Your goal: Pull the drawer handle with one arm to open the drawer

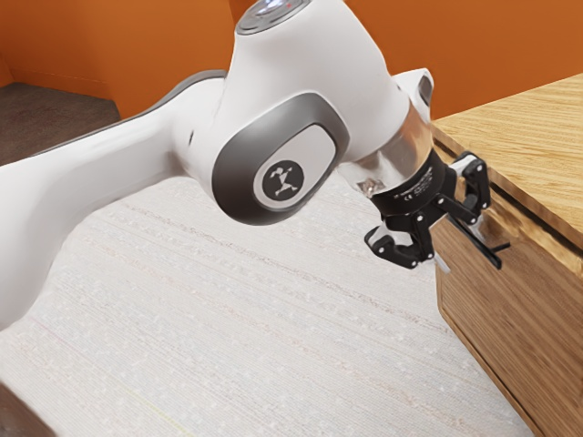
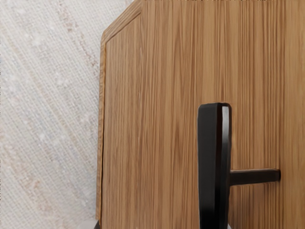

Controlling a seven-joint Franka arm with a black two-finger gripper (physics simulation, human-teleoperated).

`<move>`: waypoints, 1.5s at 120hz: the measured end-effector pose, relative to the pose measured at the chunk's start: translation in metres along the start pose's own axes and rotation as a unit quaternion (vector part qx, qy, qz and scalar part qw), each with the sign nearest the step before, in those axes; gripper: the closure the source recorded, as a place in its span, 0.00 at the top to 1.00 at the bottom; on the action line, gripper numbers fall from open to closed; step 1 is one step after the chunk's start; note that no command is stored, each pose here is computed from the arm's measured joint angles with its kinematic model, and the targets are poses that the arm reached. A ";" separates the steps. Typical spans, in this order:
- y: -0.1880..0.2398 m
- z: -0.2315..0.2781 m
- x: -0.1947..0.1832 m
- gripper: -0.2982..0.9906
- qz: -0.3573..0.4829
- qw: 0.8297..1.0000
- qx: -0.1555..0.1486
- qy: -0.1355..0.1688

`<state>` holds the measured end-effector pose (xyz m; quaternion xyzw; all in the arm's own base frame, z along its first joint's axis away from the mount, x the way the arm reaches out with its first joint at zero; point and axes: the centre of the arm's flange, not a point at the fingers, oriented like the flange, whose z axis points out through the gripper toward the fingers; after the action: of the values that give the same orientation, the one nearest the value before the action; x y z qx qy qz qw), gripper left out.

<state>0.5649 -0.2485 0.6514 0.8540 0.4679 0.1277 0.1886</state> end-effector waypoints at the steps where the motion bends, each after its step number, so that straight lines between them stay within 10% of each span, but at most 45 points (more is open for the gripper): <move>1: 0.000 0.000 0.000 0.40 0.000 1.000 0.000 0.000; 180: -0.064 -0.035 -0.001 0.35 0.029 0.999 0.018 0.038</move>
<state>0.5027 -0.2108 0.6549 0.8649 0.4520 0.1570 0.1514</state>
